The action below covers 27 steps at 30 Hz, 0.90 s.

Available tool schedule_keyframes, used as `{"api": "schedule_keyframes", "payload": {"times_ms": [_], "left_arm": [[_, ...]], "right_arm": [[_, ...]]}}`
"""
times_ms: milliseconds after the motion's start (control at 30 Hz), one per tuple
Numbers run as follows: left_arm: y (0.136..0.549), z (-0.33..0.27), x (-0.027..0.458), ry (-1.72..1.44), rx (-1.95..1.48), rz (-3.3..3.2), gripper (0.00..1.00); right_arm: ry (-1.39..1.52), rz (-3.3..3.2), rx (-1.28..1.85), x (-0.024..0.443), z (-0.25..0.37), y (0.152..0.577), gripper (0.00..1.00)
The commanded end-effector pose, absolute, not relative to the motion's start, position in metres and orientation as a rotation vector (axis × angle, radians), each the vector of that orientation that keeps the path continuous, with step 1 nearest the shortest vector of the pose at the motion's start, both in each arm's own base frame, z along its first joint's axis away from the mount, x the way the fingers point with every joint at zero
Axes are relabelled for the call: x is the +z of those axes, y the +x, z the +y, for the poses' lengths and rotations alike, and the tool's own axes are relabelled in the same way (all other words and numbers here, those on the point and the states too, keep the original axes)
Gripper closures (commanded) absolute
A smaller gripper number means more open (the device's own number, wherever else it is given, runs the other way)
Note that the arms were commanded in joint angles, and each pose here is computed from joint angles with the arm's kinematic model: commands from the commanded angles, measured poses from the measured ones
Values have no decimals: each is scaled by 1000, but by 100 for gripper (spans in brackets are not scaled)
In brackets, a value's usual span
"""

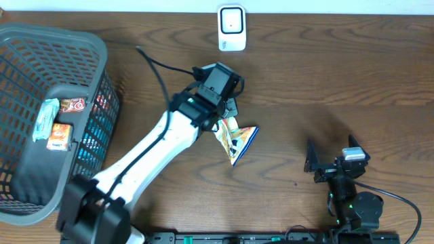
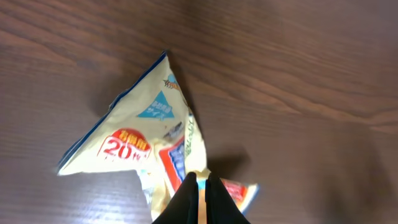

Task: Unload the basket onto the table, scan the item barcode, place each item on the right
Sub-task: 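Carry the snack bag to the scanner and hold it before it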

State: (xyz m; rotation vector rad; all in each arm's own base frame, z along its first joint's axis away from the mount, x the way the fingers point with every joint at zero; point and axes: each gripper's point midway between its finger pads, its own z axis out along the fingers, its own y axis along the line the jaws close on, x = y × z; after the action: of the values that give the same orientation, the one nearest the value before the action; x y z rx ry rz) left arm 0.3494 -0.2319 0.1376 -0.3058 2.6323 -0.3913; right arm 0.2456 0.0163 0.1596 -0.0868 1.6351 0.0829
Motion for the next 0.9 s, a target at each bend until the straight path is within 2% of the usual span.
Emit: {"api": "schedule_keyframes", "payload": {"times_ms": [0,300,433,533,700,867], "left_arm": [[349,-228,87,-375,-284,2732,93],[316,-226,-12,-482,-131,3009,93],[311,-228,-21,-500,-157,3055,93],[314,-232,-11,-495,-191,3040,93],[337,-236,67,-352,-288,2897,92],[330,-234,121,-333,-364,2809,92]], "right_arm": [[-88,1634,99,159,19,245,1],[-88,1634,99,159,19,245,1],[-88,1634,99,159,19,245,1],[-88,1634,99,159,19,245,1],[-88,1634,99,159,19,245,1],[-88,1634,99,159,19,245,1]]}}
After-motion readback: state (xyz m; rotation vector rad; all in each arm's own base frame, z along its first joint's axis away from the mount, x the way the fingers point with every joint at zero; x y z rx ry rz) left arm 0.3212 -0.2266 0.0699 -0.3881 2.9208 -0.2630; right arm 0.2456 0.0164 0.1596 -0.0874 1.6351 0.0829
